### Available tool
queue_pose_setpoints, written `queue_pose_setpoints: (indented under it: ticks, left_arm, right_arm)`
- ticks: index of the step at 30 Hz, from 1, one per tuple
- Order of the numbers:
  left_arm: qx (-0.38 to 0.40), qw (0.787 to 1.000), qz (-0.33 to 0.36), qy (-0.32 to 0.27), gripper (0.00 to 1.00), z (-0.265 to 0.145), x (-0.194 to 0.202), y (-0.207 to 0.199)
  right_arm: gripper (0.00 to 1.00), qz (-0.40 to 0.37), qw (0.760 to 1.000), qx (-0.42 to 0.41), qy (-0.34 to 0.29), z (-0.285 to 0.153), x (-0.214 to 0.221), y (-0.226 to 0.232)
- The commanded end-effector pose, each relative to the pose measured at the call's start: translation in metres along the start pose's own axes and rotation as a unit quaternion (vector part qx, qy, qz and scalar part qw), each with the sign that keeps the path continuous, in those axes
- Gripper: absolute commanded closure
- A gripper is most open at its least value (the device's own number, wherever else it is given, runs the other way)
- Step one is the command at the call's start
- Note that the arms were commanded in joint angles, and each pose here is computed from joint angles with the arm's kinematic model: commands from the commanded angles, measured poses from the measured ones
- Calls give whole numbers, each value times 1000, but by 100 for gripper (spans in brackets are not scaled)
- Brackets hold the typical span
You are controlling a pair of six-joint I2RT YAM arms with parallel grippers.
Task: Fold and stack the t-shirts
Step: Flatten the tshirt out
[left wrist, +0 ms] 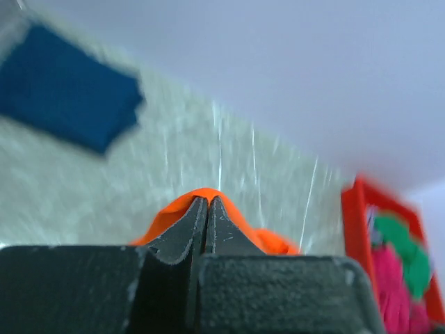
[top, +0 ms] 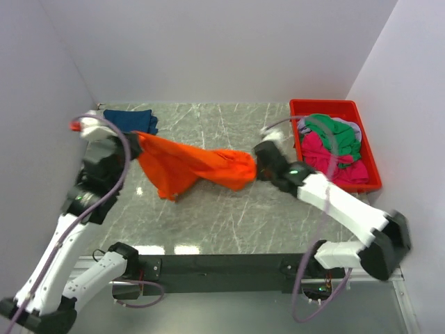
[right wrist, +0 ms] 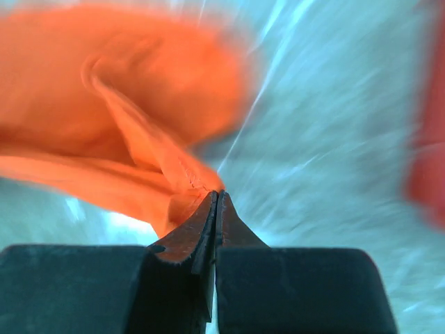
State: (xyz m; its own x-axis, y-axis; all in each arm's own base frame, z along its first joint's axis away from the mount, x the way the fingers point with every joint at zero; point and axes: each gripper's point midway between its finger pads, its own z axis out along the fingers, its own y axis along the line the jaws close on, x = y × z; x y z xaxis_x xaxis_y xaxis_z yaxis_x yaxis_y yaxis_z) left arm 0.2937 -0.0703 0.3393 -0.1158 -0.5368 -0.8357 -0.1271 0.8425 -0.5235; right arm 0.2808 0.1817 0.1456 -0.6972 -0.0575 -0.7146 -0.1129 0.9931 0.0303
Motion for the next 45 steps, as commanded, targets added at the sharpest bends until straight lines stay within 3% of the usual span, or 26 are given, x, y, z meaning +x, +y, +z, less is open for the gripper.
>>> queue_pose_setpoints:
  ticks: [1,5,10,14,19,23,29,45]
  left_arm:
    - [-5,998,22,-66,99,-20,-54,8]
    - [-28,998,36,-40,100,-20,-36,24]
    - [-23,998,49,29,99,-17,8,35]
    - [-31,995,64,75,99,-14,41,49]
    - [-44,992,73,89,99,-17,54,61]
    - [-35,991,74,108,100,-14,66,60]
    - [-32,989,80,121,99,-12,72,59]
    - [-26,989,83,120,99,-14,71,58]
  right_arm:
    - [100,43,992,65,-102,-61,-58,-69]
    - [100,83,982,113,-125,-78,-58,-120]
    - [100,88,987,111,-74,-56,-24,-121]
    - [78,91,994,59,-33,-32,-2,-98]
    - [73,80,997,11,0,-10,19,-71]
    - [60,70,997,7,32,4,36,-59]
    - [48,65,994,-9,83,23,75,-42]
    - [44,103,979,32,171,52,134,-62]
